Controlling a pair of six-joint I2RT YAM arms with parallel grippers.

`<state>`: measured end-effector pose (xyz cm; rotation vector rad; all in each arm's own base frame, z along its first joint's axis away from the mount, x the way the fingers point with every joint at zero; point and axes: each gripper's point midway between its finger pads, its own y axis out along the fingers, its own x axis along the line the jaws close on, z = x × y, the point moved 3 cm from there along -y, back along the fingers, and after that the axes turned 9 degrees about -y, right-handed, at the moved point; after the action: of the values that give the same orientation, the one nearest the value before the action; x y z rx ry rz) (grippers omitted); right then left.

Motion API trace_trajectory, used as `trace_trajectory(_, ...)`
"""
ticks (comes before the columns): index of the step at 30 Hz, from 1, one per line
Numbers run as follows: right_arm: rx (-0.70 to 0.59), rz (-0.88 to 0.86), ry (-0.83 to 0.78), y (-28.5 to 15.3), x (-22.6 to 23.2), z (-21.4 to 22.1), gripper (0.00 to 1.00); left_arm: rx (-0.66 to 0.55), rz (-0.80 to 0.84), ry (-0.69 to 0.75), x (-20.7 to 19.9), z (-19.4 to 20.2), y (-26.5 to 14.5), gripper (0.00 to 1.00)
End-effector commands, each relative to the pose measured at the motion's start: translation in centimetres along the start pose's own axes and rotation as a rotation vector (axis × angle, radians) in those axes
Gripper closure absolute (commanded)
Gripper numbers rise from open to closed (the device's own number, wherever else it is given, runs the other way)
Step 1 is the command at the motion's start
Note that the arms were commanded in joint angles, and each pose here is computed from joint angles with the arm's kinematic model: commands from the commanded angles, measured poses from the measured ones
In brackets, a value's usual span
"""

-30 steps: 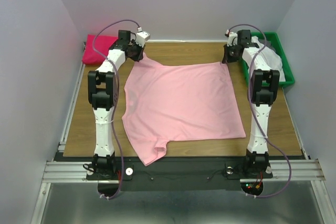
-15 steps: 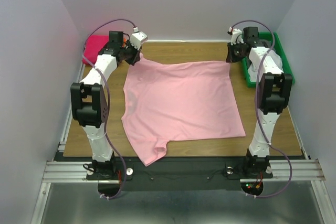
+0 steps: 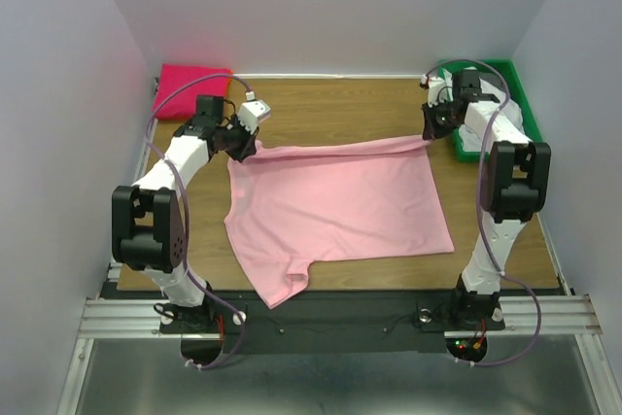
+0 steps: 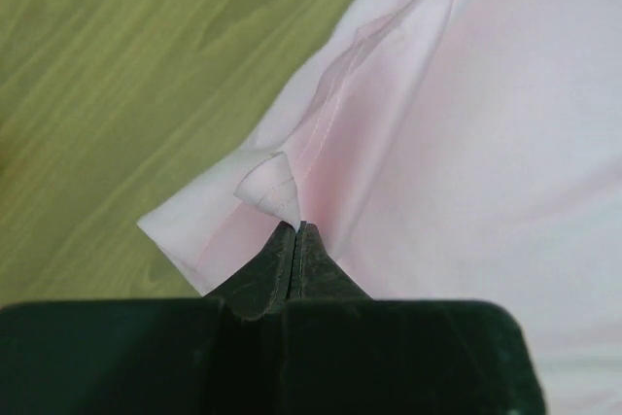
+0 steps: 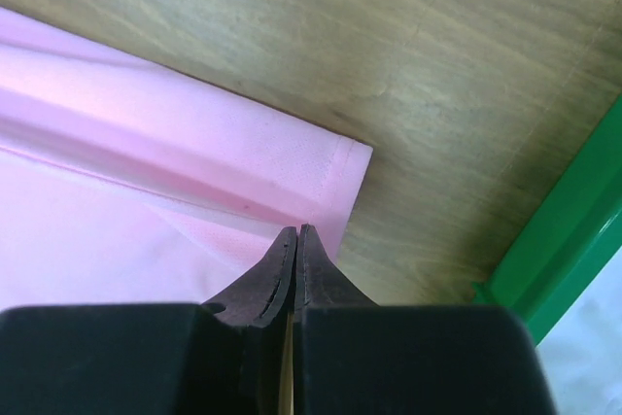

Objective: Fold and stack the t-shirts
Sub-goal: Fold the tshirt

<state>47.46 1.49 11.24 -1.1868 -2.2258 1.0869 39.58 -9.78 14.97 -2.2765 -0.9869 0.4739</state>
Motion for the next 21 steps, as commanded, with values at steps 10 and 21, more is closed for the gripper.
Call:
trace_trajectory(10,0.072,-0.049,-0.054,1.3,0.9,4.0,0.99,0.219,0.060,0.125,-3.4,8.9,1.7,1.00)
trace_trajectory(21,0.028,-0.025,-0.087,-1.9,1.0,1.7,0.56,0.194,0.209,0.195,-5.7,7.0,-0.6,0.58)
